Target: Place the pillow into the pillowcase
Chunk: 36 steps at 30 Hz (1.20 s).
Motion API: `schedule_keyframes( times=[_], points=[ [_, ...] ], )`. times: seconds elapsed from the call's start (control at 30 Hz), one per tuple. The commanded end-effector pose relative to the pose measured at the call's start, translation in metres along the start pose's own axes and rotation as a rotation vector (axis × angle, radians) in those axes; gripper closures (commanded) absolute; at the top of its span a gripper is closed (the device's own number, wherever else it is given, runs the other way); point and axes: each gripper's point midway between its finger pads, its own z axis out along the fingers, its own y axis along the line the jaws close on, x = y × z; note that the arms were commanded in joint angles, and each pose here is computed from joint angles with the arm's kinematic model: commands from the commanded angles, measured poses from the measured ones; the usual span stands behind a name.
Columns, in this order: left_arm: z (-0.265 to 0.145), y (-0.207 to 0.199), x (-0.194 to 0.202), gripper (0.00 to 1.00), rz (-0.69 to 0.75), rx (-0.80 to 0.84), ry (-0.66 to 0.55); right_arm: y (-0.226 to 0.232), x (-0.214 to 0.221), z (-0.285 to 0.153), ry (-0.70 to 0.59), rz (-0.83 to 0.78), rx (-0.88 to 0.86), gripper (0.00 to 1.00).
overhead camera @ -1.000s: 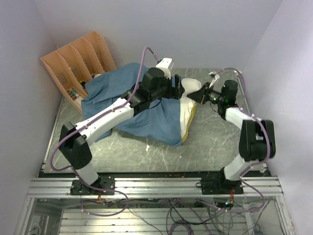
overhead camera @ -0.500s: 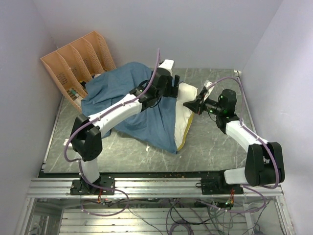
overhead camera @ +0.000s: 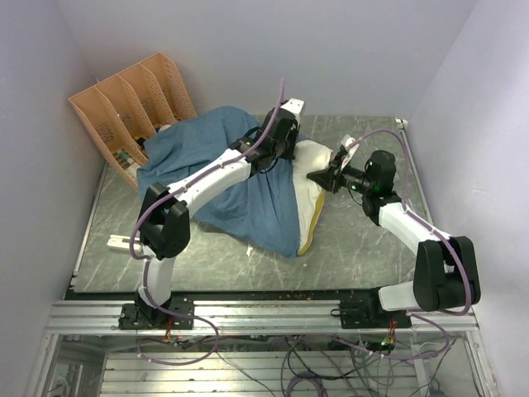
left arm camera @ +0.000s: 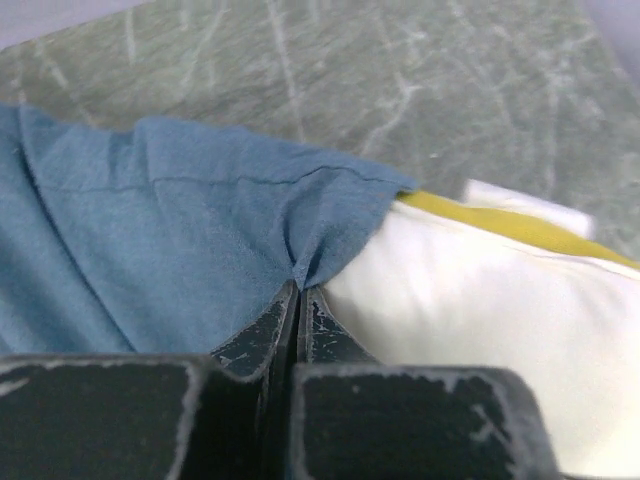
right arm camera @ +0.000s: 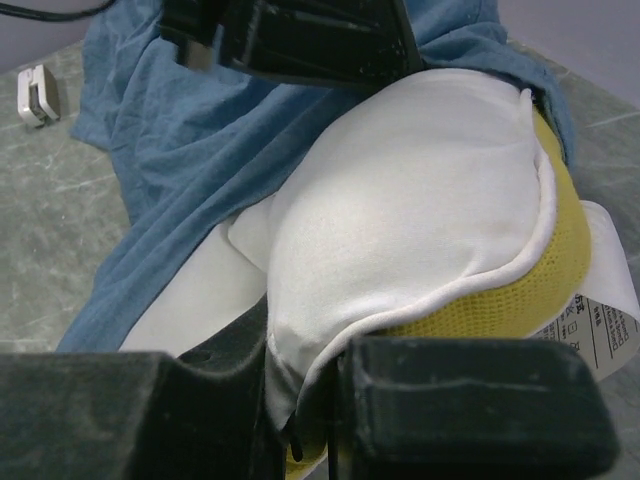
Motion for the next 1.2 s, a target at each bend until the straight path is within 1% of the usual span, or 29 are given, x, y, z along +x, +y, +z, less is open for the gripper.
schedule_keyframes(
  times=[0.0, 0.07, 0.13, 0.2, 0.23, 0.3, 0.37, 0.4, 0.43, 0.47, 0.53, 0.57, 0.6, 0.63, 0.67, 0.7, 0.73, 0.77, 0.83, 0.87, 0.9, 0.93, 1.0, 1.03, 1.07, 1.1, 1.13, 1.17],
  points=[
    [-0.037, -0.048, -0.068, 0.93, -0.024, 0.278, -0.129, 0.008, -0.018, 0.015, -0.052, 0.016, -0.071, 0.95],
    [-0.069, -0.074, -0.108, 0.93, -0.062, 0.412, -0.218, 0.004, -0.038, 0.017, -0.106, 0.003, -0.07, 0.95],
    [-0.106, -0.102, -0.152, 0.93, -0.092, 0.54, -0.319, 0.001, -0.077, 0.015, -0.209, -0.014, -0.069, 0.95],
    [-0.142, -0.137, -0.192, 0.93, -0.102, 0.666, -0.41, 0.002, -0.131, 0.008, -0.368, -0.009, -0.085, 0.94],
    [-0.16, -0.156, -0.208, 0.93, -0.103, 0.725, -0.449, 0.005, -0.16, 0.002, -0.467, -0.01, -0.106, 0.93],
    [-0.204, -0.198, -0.237, 0.93, -0.113, 0.872, -0.538, 0.018, -0.216, -0.016, -0.66, 0.004, -0.179, 0.92],
    [-0.251, -0.231, -0.258, 0.93, -0.149, 1.035, -0.641, 0.018, -0.254, -0.029, -0.78, 0.017, -0.199, 0.91],
    [-0.271, -0.24, -0.264, 0.93, -0.169, 1.097, -0.682, 0.014, -0.264, -0.032, -0.809, 0.023, -0.184, 0.91],
    [-0.288, -0.245, -0.266, 0.93, -0.182, 1.139, -0.703, 0.006, -0.265, -0.029, -0.804, 0.047, -0.153, 0.91],
    [-0.307, -0.247, -0.269, 0.93, -0.184, 1.167, -0.727, -0.001, -0.259, -0.019, -0.77, 0.075, -0.124, 0.91],
    [-0.312, -0.249, -0.258, 0.93, -0.186, 1.185, -0.712, -0.016, -0.216, 0.02, -0.602, 0.141, -0.041, 0.9],
    [-0.314, -0.249, -0.252, 0.93, -0.196, 1.201, -0.702, -0.014, -0.184, 0.04, -0.497, 0.156, -0.033, 0.9],
    [-0.313, -0.247, -0.246, 0.93, -0.214, 1.204, -0.682, -0.003, -0.158, 0.052, -0.44, 0.164, -0.068, 0.89],
    [-0.305, -0.246, -0.238, 0.93, -0.217, 1.184, -0.658, 0.015, -0.129, 0.057, -0.405, 0.198, -0.132, 0.89],
    [-0.297, -0.243, -0.23, 0.93, -0.217, 1.151, -0.636, 0.039, -0.113, 0.053, -0.416, 0.226, -0.215, 0.89],
    [-0.285, -0.236, -0.223, 0.93, -0.221, 1.099, -0.617, 0.066, -0.109, 0.043, -0.45, 0.222, -0.309, 0.89],
    [-0.272, -0.227, -0.217, 0.93, -0.231, 1.056, -0.599, 0.085, -0.11, 0.029, -0.489, 0.225, -0.379, 0.89],
    [-0.263, -0.214, -0.215, 0.93, -0.251, 1.025, -0.589, 0.095, -0.117, 0.014, -0.539, 0.238, -0.418, 0.88],
    [-0.248, -0.187, -0.216, 0.93, -0.305, 0.985, -0.583, 0.076, -0.152, -0.015, -0.656, 0.282, -0.386, 0.87],
    [-0.247, -0.173, -0.222, 0.93, -0.325, 0.968, -0.606, 0.059, -0.171, -0.03, -0.708, 0.292, -0.353, 0.88],
    [-0.246, -0.163, -0.229, 0.93, -0.338, 0.953, -0.628, 0.058, -0.183, -0.036, -0.73, 0.276, -0.354, 0.88],
    [-0.245, -0.158, -0.234, 0.93, -0.347, 0.951, -0.637, 0.067, -0.187, -0.034, -0.719, 0.264, -0.373, 0.88],
    [-0.238, -0.165, -0.243, 0.93, -0.355, 0.985, -0.624, 0.108, -0.184, -0.022, -0.668, 0.233, -0.437, 0.88],
    [-0.235, -0.178, -0.241, 0.93, -0.351, 1.049, -0.575, 0.127, -0.181, -0.017, -0.649, 0.222, -0.443, 0.87],
    [-0.251, -0.185, -0.255, 0.93, -0.346, 1.12, -0.579, 0.13, -0.187, -0.021, -0.679, 0.223, -0.401, 0.8],
    [-0.25, -0.195, -0.252, 0.93, -0.357, 1.161, -0.559, 0.121, -0.189, -0.019, -0.676, 0.235, -0.329, 0.76],
    [-0.252, -0.205, -0.249, 0.93, -0.376, 1.197, -0.546, 0.101, -0.195, -0.021, -0.693, 0.269, -0.224, 0.73],
    [-0.256, -0.214, -0.243, 0.93, -0.383, 1.236, -0.536, 0.071, -0.196, -0.028, -0.72, 0.326, -0.124, 0.74]
  ],
)
